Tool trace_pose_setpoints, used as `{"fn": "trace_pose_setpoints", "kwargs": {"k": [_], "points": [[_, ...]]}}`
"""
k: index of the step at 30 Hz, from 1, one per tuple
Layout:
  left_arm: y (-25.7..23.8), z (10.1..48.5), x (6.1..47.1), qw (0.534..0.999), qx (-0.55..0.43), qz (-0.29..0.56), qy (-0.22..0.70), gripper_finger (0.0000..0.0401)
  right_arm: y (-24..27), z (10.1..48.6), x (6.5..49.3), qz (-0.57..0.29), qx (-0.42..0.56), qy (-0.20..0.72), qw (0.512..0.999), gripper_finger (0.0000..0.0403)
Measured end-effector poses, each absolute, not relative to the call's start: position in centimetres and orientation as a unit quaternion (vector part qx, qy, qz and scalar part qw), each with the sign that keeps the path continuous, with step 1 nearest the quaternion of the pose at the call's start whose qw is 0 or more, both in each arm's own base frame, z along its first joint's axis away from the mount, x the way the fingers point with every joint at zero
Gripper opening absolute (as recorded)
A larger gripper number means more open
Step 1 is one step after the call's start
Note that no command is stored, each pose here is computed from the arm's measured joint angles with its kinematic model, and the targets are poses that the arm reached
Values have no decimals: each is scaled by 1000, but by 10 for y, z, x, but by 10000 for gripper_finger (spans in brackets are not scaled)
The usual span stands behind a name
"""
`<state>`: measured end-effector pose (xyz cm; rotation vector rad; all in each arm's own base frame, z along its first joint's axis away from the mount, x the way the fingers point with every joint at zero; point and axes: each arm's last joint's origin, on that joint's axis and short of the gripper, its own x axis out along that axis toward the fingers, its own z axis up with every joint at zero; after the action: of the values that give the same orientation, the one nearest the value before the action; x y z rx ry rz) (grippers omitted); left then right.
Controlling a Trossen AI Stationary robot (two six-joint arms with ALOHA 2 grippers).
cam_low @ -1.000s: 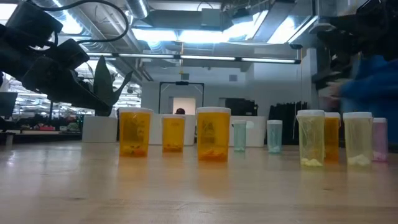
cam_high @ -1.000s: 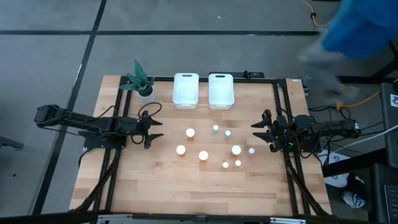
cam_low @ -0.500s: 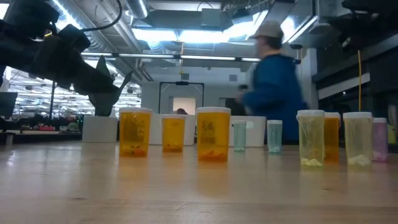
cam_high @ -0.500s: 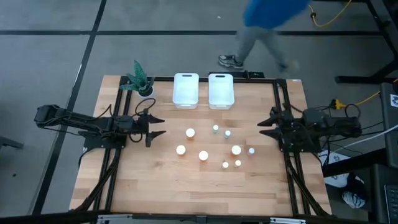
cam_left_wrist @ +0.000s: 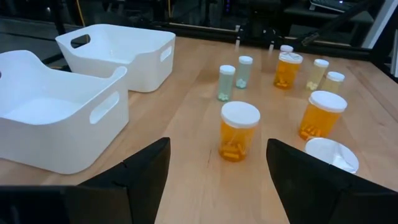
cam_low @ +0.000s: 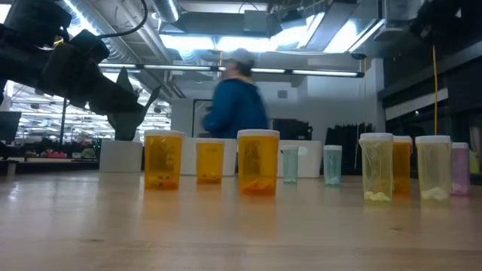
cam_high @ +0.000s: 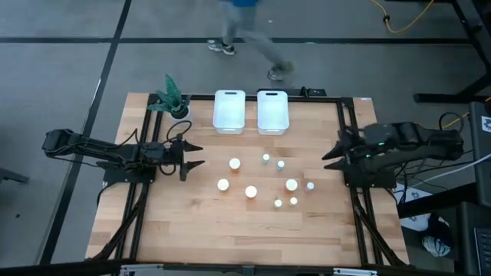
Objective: Pick and place medicine bottles into bin by pill shape (circle, oval)
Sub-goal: Put the small pink pill bottle into the right white bin
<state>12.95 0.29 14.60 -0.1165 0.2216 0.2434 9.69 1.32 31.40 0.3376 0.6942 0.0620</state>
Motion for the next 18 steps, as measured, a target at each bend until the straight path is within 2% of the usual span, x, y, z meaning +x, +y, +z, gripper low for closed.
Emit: {"fn": "trace_pose_setpoints", "kwargs": {"k": [5, 9, 12, 18], "points": [[3, 146, 130, 985, -58, 121, 110, 259, 13, 295, 111, -62, 166, 511, 841, 171], [3, 146, 130, 985, -58, 121, 110, 259, 14, 282, 119, -97, 172, 590, 783, 171], [3, 146, 130, 985, -58, 121, 110, 259, 15, 277, 123, -108, 172, 622, 756, 171], [3, 146, 130, 985, -58, 121, 110, 259, 27, 258, 131, -79, 196, 642, 737, 171]]}}
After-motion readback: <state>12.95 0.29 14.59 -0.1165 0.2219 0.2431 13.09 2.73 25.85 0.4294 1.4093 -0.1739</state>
